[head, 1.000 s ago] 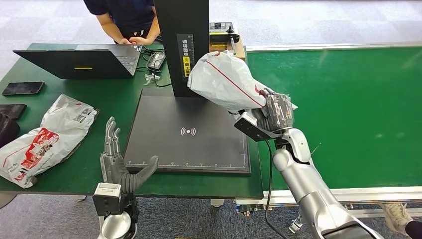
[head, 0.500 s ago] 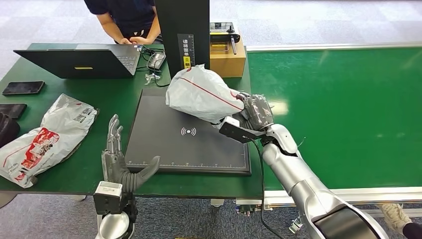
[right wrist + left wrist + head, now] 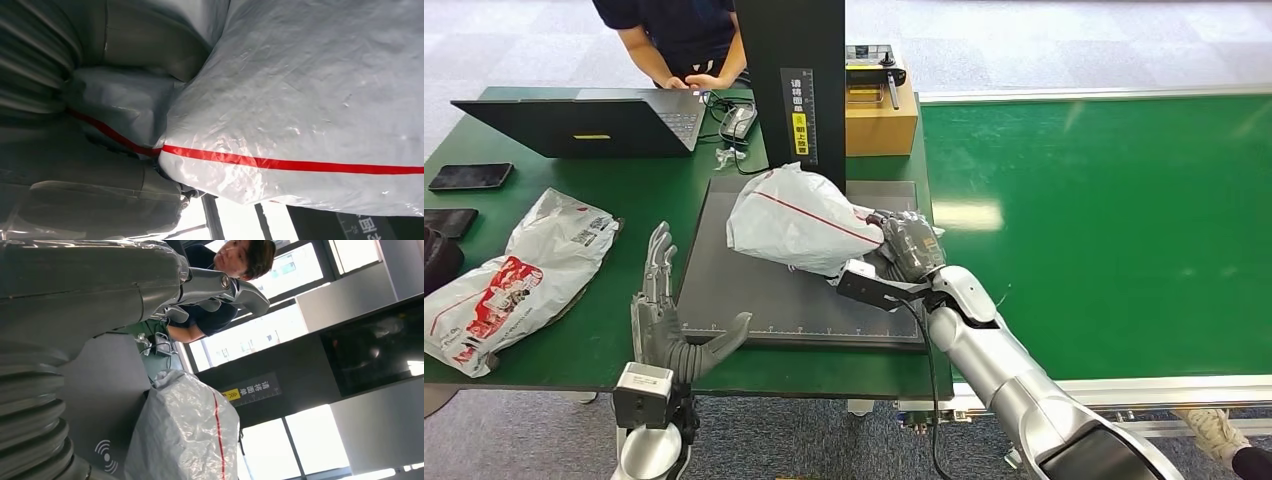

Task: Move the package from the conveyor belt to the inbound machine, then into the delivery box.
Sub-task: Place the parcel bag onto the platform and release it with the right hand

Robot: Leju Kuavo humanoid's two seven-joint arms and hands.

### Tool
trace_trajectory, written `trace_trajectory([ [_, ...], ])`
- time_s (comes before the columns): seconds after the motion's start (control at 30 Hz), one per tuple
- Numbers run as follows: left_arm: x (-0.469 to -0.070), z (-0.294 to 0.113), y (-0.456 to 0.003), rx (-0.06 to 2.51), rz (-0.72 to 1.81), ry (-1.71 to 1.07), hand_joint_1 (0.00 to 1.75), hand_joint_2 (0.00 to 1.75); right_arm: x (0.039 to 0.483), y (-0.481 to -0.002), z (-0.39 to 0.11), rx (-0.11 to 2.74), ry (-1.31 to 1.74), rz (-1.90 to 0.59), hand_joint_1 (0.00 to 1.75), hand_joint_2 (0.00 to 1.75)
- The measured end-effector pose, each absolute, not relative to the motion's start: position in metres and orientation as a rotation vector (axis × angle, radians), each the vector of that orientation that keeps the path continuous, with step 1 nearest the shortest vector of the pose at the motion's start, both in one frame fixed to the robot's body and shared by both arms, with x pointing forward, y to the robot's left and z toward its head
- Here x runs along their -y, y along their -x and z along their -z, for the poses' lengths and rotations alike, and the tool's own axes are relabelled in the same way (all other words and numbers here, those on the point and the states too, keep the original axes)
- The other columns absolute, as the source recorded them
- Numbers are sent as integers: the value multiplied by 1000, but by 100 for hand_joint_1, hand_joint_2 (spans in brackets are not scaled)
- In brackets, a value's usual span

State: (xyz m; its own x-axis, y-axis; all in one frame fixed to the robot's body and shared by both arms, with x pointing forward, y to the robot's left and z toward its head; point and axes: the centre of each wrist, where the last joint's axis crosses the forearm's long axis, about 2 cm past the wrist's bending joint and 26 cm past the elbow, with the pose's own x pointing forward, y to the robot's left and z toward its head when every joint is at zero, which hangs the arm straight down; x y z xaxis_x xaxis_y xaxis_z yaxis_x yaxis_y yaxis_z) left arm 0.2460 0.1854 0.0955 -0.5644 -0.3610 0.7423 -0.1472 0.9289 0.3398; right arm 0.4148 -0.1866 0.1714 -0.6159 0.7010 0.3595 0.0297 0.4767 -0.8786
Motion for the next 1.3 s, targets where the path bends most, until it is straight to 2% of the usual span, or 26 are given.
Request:
trace_trajectory([
  [0.1,-186,-97,-247,2173,304,-354,0,175,183,-412,-168,1985,590,-1172,6,175],
  [0.17,-186,-97,-247,2174,309,-351,0,175,180,-411,-167,1985,588,-1179,0,175],
  [0.8,-187,-98,-246,2170,308,-344,0,175,178,-404,-156,2005,613,-1137,0,175],
  [1.3,-184,-96,-243,2160,305,-335,0,175,181,-362,-170,2254,590,-708,0,175],
])
